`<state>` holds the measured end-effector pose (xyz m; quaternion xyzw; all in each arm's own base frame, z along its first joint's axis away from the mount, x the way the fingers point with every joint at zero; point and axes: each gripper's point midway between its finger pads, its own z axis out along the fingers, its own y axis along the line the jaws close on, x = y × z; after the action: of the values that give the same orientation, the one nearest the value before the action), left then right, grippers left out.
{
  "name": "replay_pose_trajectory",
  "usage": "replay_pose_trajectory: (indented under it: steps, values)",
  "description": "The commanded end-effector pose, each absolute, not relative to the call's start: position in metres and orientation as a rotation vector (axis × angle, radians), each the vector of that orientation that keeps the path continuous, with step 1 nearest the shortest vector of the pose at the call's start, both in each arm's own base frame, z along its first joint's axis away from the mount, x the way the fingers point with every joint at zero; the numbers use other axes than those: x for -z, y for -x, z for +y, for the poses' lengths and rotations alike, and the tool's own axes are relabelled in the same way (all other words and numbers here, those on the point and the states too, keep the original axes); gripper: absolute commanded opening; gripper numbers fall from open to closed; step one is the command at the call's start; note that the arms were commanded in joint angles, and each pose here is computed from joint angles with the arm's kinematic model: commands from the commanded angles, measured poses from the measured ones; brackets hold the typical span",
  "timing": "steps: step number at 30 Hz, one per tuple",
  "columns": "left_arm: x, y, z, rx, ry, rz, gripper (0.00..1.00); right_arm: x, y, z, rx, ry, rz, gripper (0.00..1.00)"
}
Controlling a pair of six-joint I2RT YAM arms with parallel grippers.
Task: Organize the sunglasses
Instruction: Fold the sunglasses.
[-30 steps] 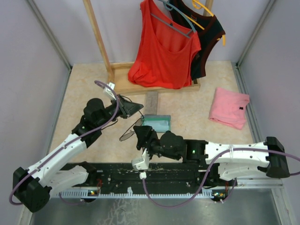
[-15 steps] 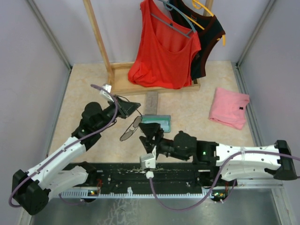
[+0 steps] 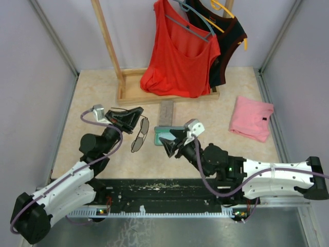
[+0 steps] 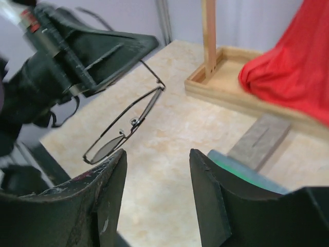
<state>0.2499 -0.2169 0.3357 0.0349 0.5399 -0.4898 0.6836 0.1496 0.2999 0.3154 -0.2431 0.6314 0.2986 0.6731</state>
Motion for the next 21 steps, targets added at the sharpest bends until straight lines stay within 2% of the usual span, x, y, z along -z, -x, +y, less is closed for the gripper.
replay_pose_trajectory:
  steps: [1, 5, 10, 16, 21]
  values:
    - [-0.379, -0.242, -0.189, 1.006, -0.045, 0.986, 0.0, -0.331, -0.168, 0.295, -0.968, -0.084, 1.625, 0.51]
    - [-0.387, -0.243, -0.179, 0.947, -0.033, 0.949, 0.0, -0.321, -0.173, 0.316, -1.091, -0.207, 1.703, 0.48]
    - [-0.389, -0.241, -0.173, 0.92, -0.022, 0.923, 0.0, -0.331, -0.177, 0.352, -1.105, -0.126, 1.678, 0.48]
    - [-0.394, -0.237, -0.168, 0.902, -0.026, 0.903, 0.0, -0.339, -0.182, 0.386, -1.185, -0.082, 1.647, 0.42]
    - [-0.395, -0.237, -0.168, 0.897, -0.028, 0.901, 0.0, -0.342, -0.18, 0.401, -1.218, -0.041, 1.639, 0.41]
